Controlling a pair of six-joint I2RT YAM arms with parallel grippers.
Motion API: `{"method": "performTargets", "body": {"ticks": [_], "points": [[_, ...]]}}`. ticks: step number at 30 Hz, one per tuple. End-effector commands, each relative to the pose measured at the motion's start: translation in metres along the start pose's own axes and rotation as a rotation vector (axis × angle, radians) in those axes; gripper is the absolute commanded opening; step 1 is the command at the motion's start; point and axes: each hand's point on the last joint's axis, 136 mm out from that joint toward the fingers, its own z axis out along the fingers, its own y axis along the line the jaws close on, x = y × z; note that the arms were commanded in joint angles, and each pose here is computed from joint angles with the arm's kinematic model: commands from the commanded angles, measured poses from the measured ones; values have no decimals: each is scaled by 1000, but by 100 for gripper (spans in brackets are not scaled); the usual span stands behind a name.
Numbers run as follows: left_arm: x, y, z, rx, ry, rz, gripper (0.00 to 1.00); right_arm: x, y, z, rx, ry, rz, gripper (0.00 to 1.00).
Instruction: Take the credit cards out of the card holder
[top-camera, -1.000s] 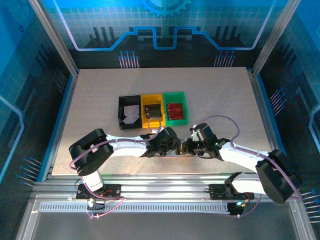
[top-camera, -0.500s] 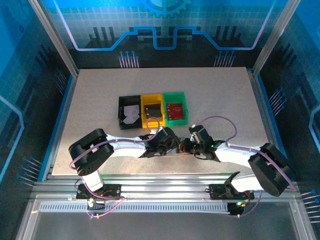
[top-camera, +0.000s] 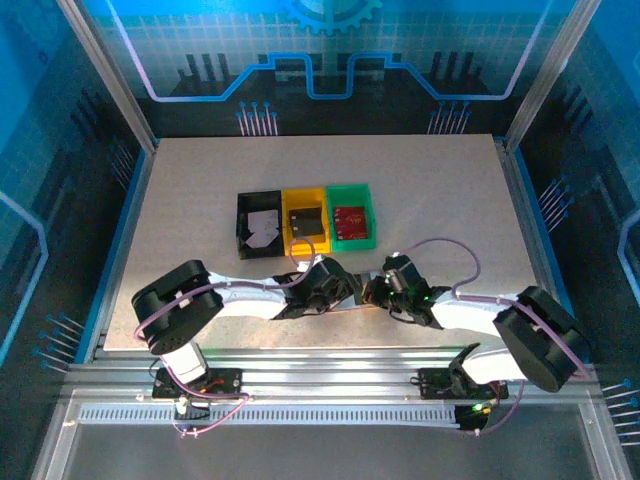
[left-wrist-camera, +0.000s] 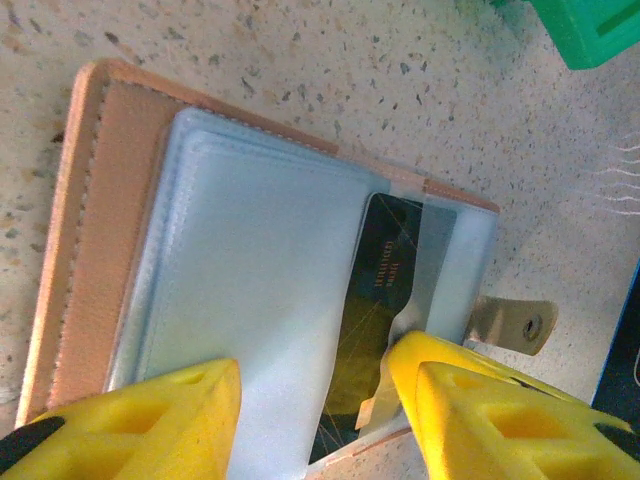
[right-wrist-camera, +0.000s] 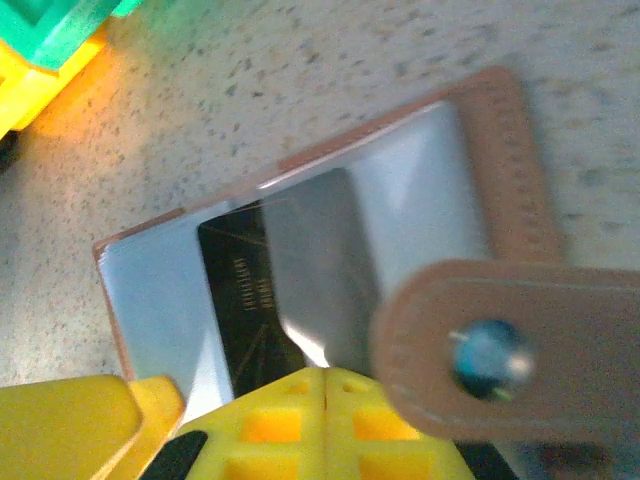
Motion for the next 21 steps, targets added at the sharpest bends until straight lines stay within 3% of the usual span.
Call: {"method": "performTargets", "body": {"ticks": [1, 7, 15, 21], "points": [[2, 62, -3, -189, 14, -12, 51, 6, -52, -11, 212, -14, 13, 0], [2, 66, -3, -195, 15, -17, 51, 3, -37, -7, 154, 12, -23, 0], [0, 63, -2, -190, 12, -16, 50, -5, 34, -23, -62, 12, -148, 0], [1, 70, -2, -193, 16, -28, 50, -6, 50, -26, -120, 14, -133, 0]]}}
